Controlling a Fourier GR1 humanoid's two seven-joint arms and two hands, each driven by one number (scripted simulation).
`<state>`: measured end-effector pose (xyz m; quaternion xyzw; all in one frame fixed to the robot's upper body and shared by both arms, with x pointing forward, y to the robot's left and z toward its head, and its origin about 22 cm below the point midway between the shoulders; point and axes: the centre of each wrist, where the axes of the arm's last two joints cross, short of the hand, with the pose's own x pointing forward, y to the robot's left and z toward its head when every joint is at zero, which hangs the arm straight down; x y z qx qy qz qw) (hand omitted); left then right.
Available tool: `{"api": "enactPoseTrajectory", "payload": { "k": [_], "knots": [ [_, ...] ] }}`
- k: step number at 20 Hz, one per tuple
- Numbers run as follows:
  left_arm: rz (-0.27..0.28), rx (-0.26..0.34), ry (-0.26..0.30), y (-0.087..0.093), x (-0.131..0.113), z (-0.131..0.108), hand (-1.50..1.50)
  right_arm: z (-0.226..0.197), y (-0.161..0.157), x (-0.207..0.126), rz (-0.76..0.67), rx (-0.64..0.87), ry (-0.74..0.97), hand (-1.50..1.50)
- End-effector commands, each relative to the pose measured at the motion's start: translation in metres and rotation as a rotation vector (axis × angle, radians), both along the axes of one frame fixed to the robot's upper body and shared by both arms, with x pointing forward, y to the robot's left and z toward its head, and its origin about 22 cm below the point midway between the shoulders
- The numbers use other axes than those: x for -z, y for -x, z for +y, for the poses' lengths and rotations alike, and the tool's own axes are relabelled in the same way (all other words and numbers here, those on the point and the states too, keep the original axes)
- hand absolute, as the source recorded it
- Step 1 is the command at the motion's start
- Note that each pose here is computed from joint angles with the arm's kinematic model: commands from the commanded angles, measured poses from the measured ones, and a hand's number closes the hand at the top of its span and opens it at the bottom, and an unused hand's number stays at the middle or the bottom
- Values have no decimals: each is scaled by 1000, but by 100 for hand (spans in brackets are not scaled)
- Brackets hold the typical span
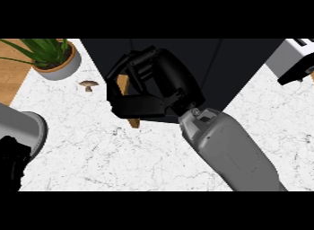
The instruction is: Pick up the bottled water, place it into the cabinet and close the cabinet
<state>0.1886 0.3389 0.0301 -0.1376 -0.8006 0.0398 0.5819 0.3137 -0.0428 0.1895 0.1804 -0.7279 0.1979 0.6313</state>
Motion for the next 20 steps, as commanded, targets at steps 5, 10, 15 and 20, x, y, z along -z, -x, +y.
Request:
{"api": "enactPoseTrajectory", "payload": {
  "k": [5,10,15,20],
  "knots": [
    [-4,3,-21,10,0,17,150,-41,-72,23,34,53,20,150],
    [0,31,-3,4,-2,8,150,-61,-80,32,32,54,29,150],
    [-23,25,-10,-4,-2,9,150,-72,-86,29,7,46,30,150],
    [-22,36,-7,-13,-10,3,150,-67,-86,41,6,30,23,150]
  ]
}}
